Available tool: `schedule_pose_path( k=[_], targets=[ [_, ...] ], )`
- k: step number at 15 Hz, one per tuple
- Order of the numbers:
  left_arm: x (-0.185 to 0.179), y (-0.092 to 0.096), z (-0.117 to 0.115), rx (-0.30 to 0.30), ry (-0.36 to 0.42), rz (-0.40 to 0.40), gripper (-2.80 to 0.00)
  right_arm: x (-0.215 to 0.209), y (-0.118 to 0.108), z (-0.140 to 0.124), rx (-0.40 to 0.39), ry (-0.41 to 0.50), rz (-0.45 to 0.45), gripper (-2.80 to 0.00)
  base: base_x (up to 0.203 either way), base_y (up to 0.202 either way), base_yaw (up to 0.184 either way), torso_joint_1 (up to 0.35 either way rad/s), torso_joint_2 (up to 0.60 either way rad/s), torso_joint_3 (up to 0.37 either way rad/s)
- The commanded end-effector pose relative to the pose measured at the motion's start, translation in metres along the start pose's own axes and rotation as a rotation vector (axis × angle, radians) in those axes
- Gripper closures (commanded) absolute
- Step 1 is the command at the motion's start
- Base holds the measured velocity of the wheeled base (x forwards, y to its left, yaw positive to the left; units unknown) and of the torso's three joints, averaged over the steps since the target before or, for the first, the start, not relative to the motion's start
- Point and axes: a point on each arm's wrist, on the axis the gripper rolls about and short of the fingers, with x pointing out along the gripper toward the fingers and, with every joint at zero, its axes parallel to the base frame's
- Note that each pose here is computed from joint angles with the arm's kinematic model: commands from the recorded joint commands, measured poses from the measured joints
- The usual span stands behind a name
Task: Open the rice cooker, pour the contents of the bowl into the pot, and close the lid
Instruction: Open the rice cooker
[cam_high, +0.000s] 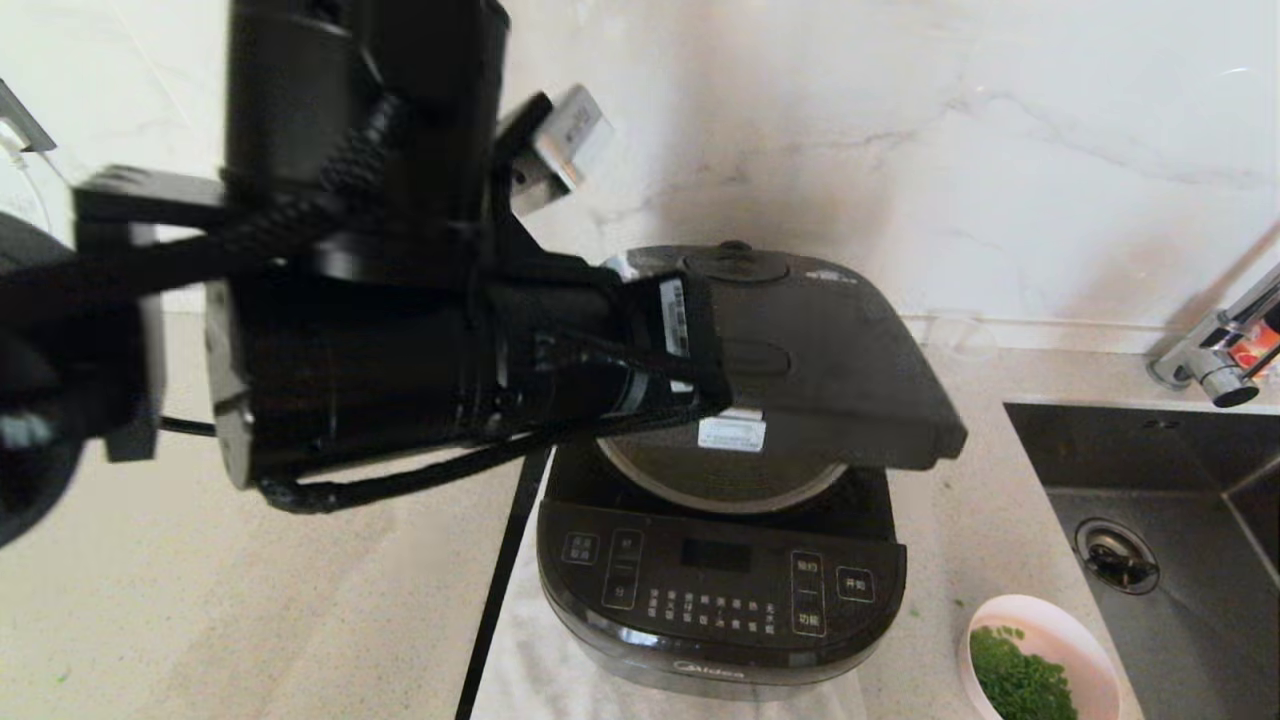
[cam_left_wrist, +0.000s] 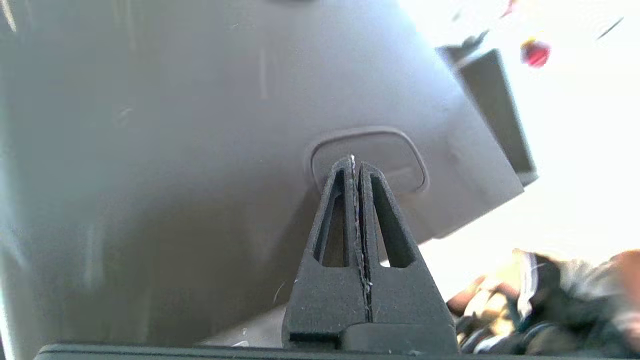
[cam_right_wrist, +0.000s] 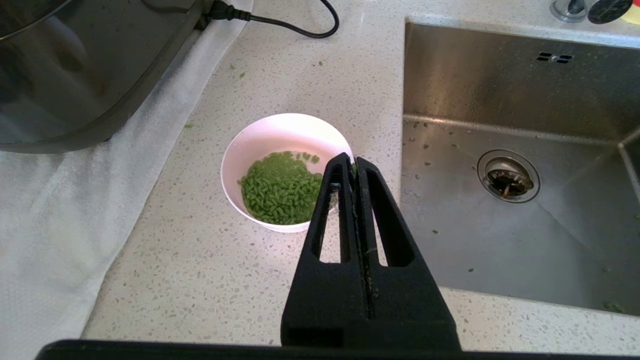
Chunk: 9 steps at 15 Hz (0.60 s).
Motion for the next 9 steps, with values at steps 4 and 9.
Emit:
schedule_pose_path(
  k=[4,9],
  targets=[
    [-0.074,-0.008,0.050,-0.026,-0.278,-0.094,0.00,0.000,0.000,0.000,0.000,0.000,0.000,0.00,0.000,0.000,0.000,0.000,0.00,0.000],
    [-0.147,0.001,0.075,-0.024,-0.474,-0.126,0.00,0.000,0.000,0.000,0.000,0.000,0.000,0.00,0.000,0.000,0.000,0.000,0.00,0.000]
  ],
)
